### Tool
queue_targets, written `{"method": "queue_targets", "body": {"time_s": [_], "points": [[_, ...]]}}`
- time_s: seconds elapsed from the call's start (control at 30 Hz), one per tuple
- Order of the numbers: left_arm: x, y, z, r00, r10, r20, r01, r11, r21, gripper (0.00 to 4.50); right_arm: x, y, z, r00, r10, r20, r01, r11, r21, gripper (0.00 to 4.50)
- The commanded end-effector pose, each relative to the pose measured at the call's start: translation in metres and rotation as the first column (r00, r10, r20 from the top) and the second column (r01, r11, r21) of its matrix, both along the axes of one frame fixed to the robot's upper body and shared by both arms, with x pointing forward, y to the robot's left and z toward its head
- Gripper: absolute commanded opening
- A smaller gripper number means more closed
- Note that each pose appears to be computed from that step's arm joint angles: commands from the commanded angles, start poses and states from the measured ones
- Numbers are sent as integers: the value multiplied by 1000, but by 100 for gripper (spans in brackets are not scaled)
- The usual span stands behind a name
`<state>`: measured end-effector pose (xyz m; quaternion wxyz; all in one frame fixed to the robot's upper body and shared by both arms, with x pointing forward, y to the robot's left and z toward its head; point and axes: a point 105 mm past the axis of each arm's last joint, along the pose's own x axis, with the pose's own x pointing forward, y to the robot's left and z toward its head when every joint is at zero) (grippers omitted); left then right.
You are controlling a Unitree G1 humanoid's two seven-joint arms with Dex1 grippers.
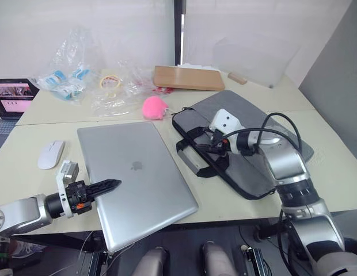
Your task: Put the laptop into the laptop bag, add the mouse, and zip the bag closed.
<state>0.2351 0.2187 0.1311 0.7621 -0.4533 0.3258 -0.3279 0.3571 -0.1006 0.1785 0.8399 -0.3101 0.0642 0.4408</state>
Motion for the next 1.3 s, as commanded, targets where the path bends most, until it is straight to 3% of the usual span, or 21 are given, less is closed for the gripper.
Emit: {"method": "queue_targets", "body": {"time_s": [0.03, 0.17, 0.3, 0.67, 1.0, 1.13, 1.3], "points": [[3, -6, 33, 986, 14, 164, -4, 998, -60, 35, -9, -6, 5, 999, -23, 26, 23, 1000, -6, 318], [-2, -12, 29, 989, -17, 146, 20, 999, -25, 35, -15, -16, -2, 998, -67, 3, 67, 997, -35, 318], [-2, -14, 27, 990, -29, 139, 36, 998, -53, 35, -18, -20, -10, 994, -106, -26, 105, 994, -37, 318], [2, -19, 27, 989, -40, 142, 47, 998, -50, 35, -12, -25, -45, 975, -212, -61, 207, 975, -76, 318], [2, -22, 27, 988, -51, 148, 61, 996, -58, 35, -8, -35, -45, 972, -230, -52, 225, 970, -89, 5], [2, -24, 30, 985, -61, 162, 73, 995, -65, 35, -11, -31, -34, 974, -209, -93, 208, 978, -19, 5], [11, -29, 41, 976, -88, 199, 113, 987, -118, 35, -10, -20, 10, 956, -189, -224, 239, 945, 225, 5]]}}
